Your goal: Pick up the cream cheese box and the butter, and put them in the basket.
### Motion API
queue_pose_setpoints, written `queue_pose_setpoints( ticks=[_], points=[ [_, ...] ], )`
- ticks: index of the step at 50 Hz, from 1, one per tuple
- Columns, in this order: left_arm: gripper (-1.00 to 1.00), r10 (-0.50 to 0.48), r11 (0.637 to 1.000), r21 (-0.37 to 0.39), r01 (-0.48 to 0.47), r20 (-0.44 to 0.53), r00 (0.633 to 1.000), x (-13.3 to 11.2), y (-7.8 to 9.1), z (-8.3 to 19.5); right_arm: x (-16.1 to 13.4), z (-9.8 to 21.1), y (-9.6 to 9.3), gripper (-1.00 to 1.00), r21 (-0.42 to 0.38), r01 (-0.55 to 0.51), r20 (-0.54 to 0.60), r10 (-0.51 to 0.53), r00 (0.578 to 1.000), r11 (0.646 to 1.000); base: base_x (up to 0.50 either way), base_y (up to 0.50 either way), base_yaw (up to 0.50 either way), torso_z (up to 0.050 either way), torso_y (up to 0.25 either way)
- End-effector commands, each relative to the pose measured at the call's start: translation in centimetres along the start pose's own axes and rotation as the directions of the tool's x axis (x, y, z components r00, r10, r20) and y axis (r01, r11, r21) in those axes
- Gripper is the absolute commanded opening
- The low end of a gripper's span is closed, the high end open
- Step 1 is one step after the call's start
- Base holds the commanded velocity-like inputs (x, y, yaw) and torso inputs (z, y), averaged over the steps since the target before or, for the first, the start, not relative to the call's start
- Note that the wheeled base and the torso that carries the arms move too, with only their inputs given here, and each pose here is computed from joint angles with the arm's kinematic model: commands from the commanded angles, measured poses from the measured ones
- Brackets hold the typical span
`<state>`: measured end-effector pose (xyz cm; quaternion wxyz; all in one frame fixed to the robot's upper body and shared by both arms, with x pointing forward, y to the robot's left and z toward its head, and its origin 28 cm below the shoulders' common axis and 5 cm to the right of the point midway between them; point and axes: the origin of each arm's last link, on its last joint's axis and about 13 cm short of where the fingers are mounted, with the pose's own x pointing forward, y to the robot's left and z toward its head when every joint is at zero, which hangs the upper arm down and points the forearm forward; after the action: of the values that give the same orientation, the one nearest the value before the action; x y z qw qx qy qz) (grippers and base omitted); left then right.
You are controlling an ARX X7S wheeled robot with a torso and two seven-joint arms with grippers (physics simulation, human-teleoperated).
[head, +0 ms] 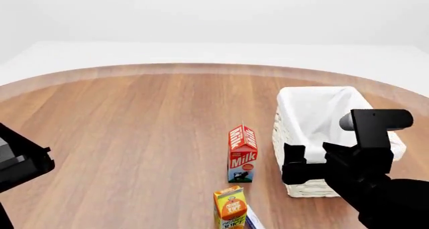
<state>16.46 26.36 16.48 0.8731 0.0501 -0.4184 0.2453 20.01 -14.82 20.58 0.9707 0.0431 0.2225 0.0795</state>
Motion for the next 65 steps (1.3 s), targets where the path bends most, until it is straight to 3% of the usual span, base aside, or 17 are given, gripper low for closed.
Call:
queue_pose_setpoints(
  ticks=[1, 26, 65],
  points=[
    [1.0, 0.002, 1.0, 0.021, -0.003, 0.007, 1.0, 0.0, 0.2, -0.1, 1.1, -0.8, -0.5, 1.0, 0.005, 0.002, -0.04, -0.002, 0.999, 1.0, 0.0, 0.0, 0.0, 0.0, 0.0],
    [1.0, -0.006, 1.0, 0.021, 0.006, -0.003, 1.0, -0.2, 0.1, -0.3, 3.1, -4.0, -1.1, 1.0, -0.036, 0.018, -0.165, -0.024, 0.986, 0.999, 0.0, 0.0, 0.0, 0.0, 0.0],
    [1.0, -0.019, 1.0, 0.021, 0.02, -0.021, 1.0, -0.3, -0.1, -0.6, 3.9, -7.9, -0.9, 1.0, -0.084, -0.017, -0.294, -0.009, 0.956, 0.996, 0.0, 0.0, 0.0, 0.0, 0.0]
  ],
)
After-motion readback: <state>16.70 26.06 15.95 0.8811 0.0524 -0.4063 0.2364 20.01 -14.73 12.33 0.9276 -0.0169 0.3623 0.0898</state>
